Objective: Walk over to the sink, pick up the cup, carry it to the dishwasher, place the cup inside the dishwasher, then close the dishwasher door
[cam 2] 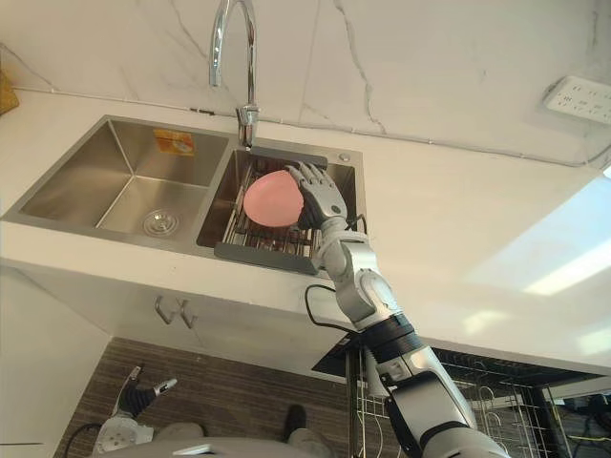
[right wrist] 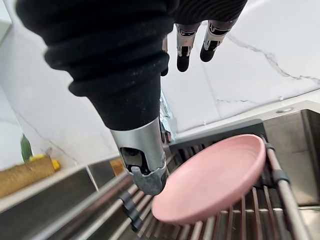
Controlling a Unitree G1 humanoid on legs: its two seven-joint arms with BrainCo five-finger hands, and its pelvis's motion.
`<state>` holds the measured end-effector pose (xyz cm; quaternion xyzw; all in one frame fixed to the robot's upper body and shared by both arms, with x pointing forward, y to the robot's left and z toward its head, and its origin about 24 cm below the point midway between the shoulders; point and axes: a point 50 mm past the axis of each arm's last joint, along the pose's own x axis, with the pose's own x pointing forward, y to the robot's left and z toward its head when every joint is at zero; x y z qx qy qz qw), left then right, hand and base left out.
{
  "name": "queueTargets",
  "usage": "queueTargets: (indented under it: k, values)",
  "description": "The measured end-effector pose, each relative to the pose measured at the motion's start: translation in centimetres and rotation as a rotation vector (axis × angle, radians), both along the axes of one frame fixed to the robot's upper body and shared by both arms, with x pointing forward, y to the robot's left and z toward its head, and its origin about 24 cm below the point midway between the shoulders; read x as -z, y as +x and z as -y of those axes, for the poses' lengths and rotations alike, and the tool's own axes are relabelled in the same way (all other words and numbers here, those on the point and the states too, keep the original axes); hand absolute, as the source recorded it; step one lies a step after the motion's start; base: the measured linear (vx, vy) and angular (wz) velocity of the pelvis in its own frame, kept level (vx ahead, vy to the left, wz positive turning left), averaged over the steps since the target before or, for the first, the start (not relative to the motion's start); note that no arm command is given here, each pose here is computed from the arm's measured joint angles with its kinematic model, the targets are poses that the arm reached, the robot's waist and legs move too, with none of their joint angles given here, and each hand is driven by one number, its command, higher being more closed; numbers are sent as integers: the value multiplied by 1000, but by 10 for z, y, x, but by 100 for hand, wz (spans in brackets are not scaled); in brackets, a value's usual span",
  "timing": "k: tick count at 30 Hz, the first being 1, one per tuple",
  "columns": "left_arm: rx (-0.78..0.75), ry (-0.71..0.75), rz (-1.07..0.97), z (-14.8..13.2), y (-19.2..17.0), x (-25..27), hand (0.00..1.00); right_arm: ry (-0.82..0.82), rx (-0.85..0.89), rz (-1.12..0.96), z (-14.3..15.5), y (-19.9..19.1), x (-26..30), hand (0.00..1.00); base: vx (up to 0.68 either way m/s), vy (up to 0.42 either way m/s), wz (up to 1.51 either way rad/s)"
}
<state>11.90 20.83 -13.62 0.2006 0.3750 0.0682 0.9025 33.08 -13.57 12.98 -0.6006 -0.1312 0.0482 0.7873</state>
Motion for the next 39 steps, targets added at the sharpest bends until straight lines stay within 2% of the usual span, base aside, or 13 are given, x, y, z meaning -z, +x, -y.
queueTargets:
  k: [7, 13, 25, 39]
  values:
    - [8, -3, -25, -2, -1, 1, 0, -229, 74, -89, 5, 12, 27, 0, -13, -5, 4]
    - [8, -4, -23, -2, 0, 0, 0, -307, 137, -106, 10, 20, 37, 0, 11, 7, 6]
    - [-28, -2, -9, -7, 1, -1, 0, -293, 288, -52, 18, 36, 39, 0, -35, 11, 8]
    - [-39, -3, 11, -9, 0, -4, 0, -305, 351, -66, 22, 43, 42, 0, -27, 10, 9]
